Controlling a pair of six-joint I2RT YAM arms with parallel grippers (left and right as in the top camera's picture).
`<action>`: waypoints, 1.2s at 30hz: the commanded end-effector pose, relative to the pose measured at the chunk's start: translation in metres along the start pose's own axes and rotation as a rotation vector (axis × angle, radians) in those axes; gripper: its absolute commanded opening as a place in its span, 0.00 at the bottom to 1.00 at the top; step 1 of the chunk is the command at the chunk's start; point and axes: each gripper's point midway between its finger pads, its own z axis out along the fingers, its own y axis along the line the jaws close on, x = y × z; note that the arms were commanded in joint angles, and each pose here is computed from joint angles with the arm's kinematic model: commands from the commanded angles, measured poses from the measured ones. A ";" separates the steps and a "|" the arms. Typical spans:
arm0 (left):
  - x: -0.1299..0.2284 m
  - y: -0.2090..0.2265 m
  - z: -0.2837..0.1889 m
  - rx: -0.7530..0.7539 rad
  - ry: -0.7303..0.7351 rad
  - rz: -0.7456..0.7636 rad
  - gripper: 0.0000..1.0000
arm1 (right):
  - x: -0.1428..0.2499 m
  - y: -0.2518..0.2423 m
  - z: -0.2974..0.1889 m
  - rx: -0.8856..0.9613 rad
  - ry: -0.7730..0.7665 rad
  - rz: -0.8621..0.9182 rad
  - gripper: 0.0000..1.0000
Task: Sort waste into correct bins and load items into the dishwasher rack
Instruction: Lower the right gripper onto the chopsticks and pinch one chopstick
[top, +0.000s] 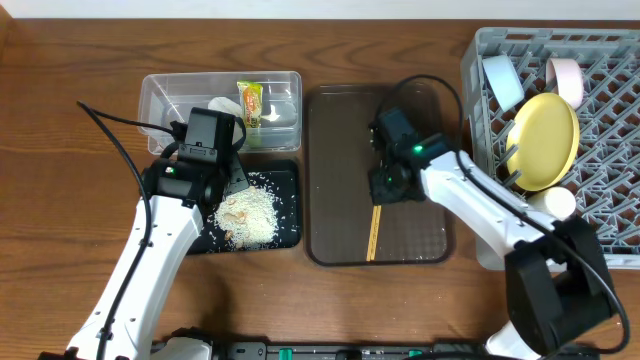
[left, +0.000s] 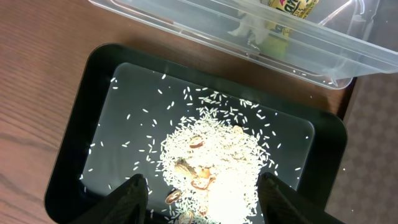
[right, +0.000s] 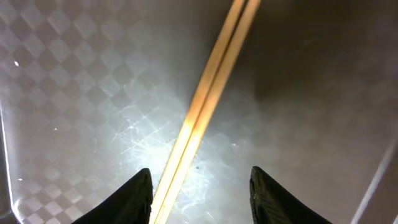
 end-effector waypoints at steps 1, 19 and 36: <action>0.000 0.004 0.003 -0.020 -0.001 -0.010 0.60 | 0.002 -0.007 0.002 0.016 0.009 0.019 0.48; 0.000 0.004 0.003 -0.020 0.000 -0.010 0.60 | 0.044 -0.008 0.040 0.037 0.077 0.101 0.47; 0.000 0.004 0.003 -0.020 0.000 -0.010 0.60 | 0.046 -0.008 0.042 0.033 0.081 0.129 0.36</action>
